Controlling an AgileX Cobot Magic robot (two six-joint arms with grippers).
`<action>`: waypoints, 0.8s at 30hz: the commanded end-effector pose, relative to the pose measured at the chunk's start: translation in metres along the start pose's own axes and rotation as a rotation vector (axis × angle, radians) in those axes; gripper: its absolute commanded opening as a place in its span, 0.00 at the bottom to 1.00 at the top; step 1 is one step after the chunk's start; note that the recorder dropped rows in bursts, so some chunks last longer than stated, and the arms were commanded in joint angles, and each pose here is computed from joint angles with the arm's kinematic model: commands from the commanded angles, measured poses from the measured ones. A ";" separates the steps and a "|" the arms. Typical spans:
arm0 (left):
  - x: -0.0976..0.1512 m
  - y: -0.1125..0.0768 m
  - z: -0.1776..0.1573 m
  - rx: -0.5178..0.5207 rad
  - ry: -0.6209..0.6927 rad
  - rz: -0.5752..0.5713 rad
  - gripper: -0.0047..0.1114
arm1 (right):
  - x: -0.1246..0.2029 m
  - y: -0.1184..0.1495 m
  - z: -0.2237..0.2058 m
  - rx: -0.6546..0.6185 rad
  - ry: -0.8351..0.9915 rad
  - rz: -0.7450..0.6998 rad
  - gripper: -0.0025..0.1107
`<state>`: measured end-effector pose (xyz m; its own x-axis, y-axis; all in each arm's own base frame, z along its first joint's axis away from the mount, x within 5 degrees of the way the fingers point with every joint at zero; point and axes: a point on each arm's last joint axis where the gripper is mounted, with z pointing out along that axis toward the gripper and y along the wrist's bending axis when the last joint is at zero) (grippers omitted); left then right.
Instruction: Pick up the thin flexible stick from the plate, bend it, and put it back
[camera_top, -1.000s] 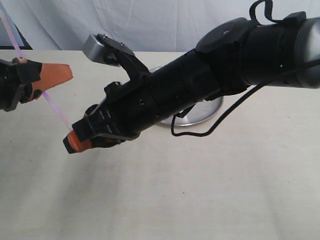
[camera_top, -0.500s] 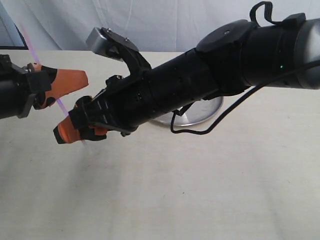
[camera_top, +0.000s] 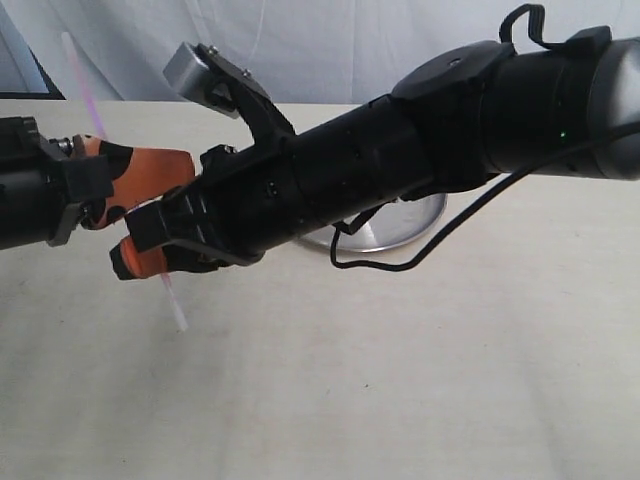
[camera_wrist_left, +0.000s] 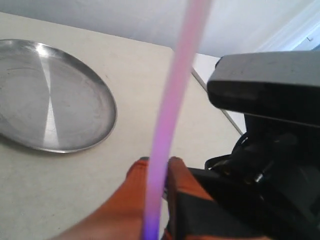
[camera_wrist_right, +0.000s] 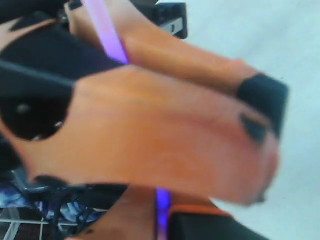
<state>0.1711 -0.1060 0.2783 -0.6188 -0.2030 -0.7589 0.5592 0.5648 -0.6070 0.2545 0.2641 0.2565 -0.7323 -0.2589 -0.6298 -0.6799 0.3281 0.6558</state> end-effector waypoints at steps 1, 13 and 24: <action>-0.001 -0.001 0.000 -0.007 -0.002 0.007 0.39 | -0.004 -0.008 -0.002 0.078 -0.041 -0.003 0.02; 0.006 0.020 -0.003 -0.234 0.095 0.157 0.61 | -0.008 -0.047 -0.014 0.519 -0.073 -0.072 0.02; 0.006 0.025 -0.004 -0.285 0.100 0.201 0.22 | -0.014 -0.128 -0.097 0.767 -0.104 0.071 0.02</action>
<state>0.1794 -0.0893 0.2582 -0.5747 0.0073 -0.8183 0.5057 0.7894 -0.3481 0.3480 0.1474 0.2238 -0.7164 -0.1266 -0.6861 -0.3903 0.8879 0.2437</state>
